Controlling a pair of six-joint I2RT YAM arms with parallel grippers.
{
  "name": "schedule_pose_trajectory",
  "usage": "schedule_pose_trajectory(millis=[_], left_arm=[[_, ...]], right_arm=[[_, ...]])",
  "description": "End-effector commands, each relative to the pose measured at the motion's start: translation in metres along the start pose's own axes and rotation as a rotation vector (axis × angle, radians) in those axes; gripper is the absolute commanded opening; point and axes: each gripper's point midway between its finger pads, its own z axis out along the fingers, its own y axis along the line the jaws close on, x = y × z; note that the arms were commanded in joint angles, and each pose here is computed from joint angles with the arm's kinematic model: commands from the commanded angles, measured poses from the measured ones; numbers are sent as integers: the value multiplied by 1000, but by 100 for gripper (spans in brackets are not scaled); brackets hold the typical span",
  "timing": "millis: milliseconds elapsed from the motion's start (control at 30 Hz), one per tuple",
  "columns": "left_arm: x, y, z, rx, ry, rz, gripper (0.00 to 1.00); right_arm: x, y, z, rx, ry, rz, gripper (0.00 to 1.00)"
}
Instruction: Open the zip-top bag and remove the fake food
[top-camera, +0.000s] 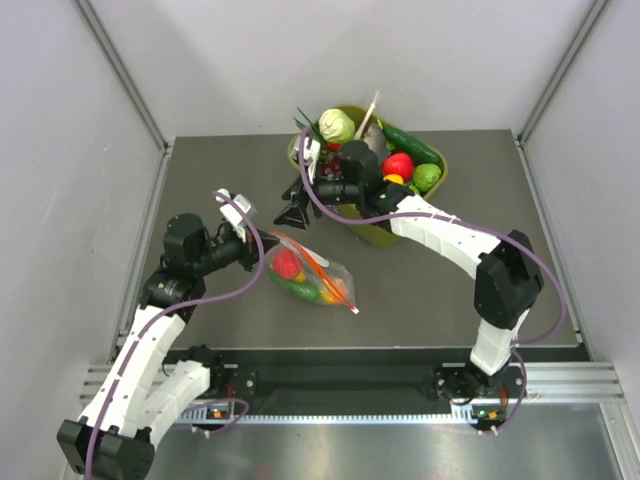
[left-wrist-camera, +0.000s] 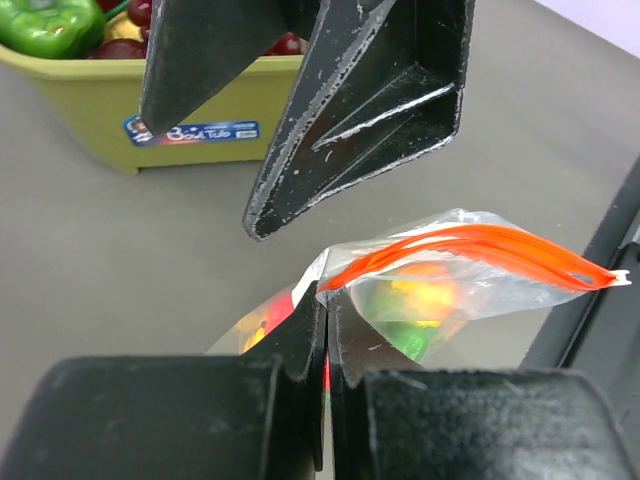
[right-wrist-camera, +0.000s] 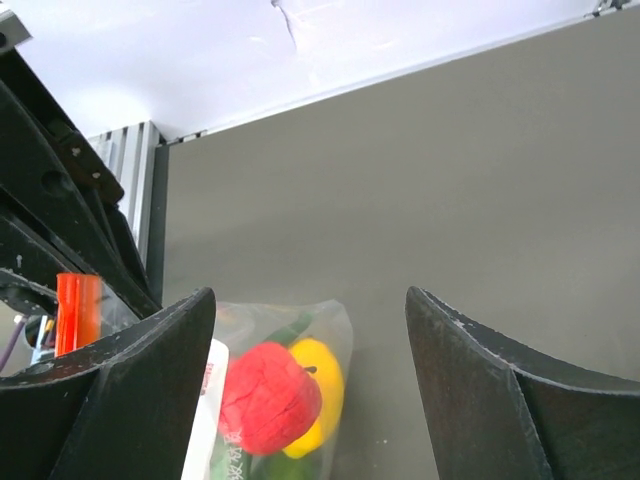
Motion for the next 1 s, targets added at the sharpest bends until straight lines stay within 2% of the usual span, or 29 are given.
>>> schedule_pose_trajectory(millis=[0,133,300,367,533,667,833,967], left_arm=[[-19,-10,-1,56,-68,39,0],[-19,-12,-1,67,-74,38,0],[-14,-2,2,20,-54,24,0],[-11,2,3,4,-41,19,0],[-7,7,6,-13,-19,10,0],[-7,10,5,-32,-19,10,0],[-9,9,4,-29,-28,12,0],[-9,8,4,-26,-28,12,0]], right_arm=[[-36,17,-13,-22,-86,-66,77],[-19,21,-15,-15,-60,-57,76],[-19,29,-36,36,-53,-74,76],[-34,30,-55,107,-83,-135,76],[-54,30,-98,281,-145,-172,76],[-43,45,-111,303,-132,-163,76],[1,46,-106,348,-20,-108,73],[25,49,-105,369,16,-71,71]])
